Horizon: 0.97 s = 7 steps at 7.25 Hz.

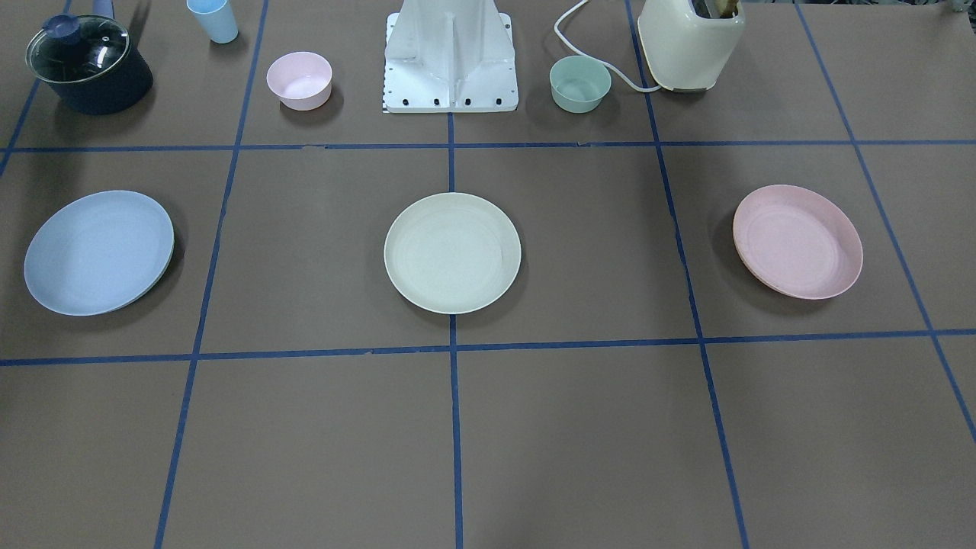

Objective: Stack three plates with pink and blue

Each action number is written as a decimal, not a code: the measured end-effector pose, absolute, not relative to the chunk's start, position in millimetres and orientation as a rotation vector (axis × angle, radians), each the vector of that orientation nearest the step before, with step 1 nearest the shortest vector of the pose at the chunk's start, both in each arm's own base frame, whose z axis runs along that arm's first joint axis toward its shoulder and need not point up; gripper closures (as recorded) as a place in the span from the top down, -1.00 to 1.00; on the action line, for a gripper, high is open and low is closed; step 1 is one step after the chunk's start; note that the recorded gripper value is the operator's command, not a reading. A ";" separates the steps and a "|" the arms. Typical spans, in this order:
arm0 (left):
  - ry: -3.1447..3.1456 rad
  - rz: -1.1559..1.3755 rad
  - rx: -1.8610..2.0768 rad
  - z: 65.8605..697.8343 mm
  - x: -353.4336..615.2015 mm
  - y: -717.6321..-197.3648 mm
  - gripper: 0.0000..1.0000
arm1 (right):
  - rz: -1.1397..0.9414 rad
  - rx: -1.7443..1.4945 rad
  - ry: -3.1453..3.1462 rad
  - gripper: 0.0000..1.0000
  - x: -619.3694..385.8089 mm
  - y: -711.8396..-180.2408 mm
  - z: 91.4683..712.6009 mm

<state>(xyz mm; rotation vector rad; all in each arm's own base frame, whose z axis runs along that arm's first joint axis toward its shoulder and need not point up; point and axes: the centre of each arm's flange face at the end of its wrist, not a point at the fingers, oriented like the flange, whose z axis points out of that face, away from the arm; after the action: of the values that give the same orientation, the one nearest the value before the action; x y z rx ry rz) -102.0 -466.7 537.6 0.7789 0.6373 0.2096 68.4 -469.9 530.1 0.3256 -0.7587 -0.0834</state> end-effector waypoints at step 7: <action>0.891 0.060 0.616 679.9 5.3 -400.3 1.00 | -0.101 0.349 -0.827 1.00 21.7 -476.5 526.9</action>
<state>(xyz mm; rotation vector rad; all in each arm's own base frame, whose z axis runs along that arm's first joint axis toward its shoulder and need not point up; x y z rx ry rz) 5.3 -400.3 679.9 0.6160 0.8912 0.0597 21.7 -476.5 526.9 0.3488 -0.8270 -0.1015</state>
